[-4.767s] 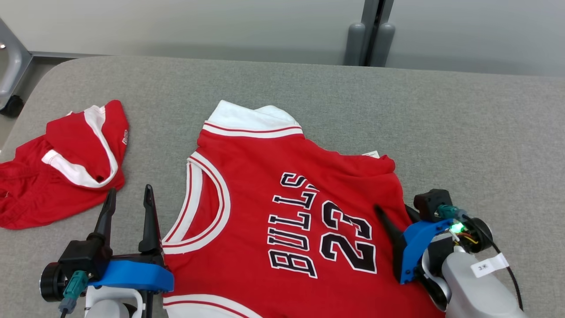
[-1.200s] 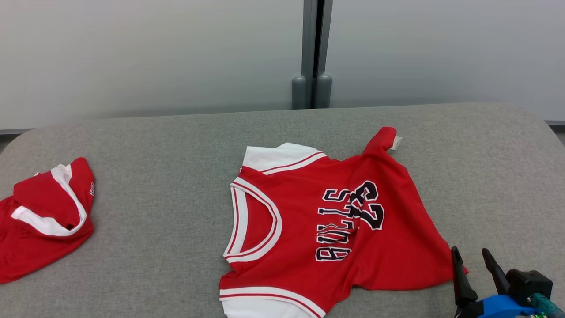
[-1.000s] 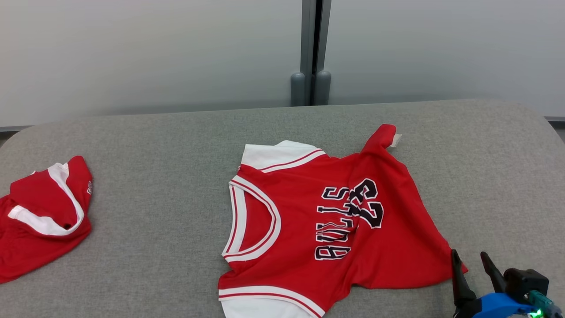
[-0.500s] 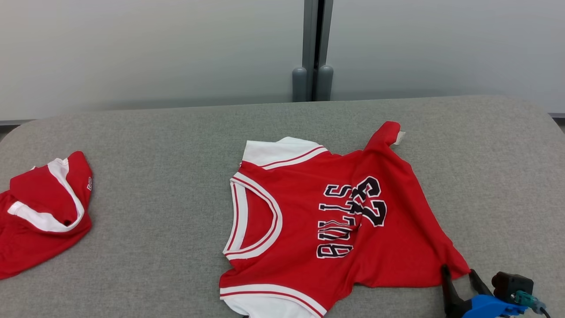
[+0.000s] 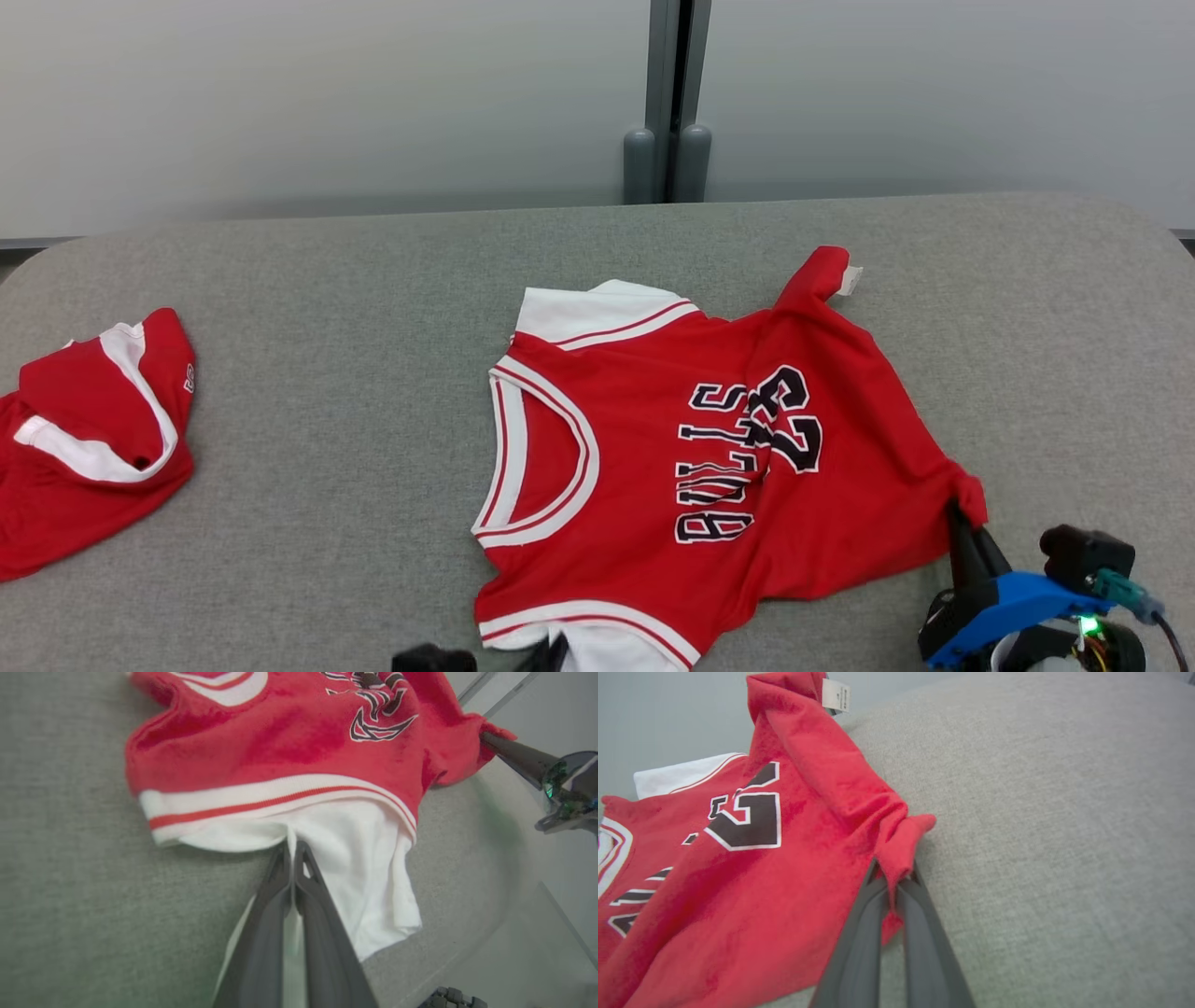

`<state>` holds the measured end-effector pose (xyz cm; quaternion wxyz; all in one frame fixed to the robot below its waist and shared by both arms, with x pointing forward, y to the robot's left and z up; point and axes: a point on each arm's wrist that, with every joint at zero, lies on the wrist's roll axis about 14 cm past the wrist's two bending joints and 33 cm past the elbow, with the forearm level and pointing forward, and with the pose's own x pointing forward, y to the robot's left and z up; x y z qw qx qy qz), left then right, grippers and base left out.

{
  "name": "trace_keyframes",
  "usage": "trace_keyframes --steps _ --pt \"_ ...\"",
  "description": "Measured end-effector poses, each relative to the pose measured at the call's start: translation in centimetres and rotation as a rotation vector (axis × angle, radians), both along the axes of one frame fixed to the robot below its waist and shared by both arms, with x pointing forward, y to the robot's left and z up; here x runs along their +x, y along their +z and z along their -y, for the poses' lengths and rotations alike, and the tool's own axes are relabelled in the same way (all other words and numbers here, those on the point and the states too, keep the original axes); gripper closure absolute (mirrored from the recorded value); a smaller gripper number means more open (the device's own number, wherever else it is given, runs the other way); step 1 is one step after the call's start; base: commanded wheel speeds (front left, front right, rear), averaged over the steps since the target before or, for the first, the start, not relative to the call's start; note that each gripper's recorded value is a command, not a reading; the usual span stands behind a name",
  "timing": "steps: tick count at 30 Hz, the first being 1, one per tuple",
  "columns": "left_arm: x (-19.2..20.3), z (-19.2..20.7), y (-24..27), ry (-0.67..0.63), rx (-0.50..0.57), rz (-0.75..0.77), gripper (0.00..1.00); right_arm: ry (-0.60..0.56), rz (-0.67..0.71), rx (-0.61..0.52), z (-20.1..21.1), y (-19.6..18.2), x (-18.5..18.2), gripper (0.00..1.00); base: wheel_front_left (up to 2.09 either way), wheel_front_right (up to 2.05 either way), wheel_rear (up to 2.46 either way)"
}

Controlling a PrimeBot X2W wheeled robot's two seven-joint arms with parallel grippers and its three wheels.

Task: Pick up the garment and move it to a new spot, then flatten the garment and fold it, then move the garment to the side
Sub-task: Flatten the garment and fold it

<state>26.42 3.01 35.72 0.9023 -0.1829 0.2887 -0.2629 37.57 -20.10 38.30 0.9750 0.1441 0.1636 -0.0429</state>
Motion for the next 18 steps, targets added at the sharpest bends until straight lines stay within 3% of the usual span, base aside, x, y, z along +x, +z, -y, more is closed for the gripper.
trace_keyframes --steps 8,18 --pt "10.3 -2.3 7.8 0.211 -0.197 0.215 1.00 0.038 0.201 -0.024 -0.5 5.8 4.5 1.00 0.00 0.00 0.00" --pt "26.7 -5.8 19.8 0.270 -0.231 0.540 1.00 0.164 0.439 -0.124 -2.5 15.6 17.5 1.00 0.00 0.00 0.00"
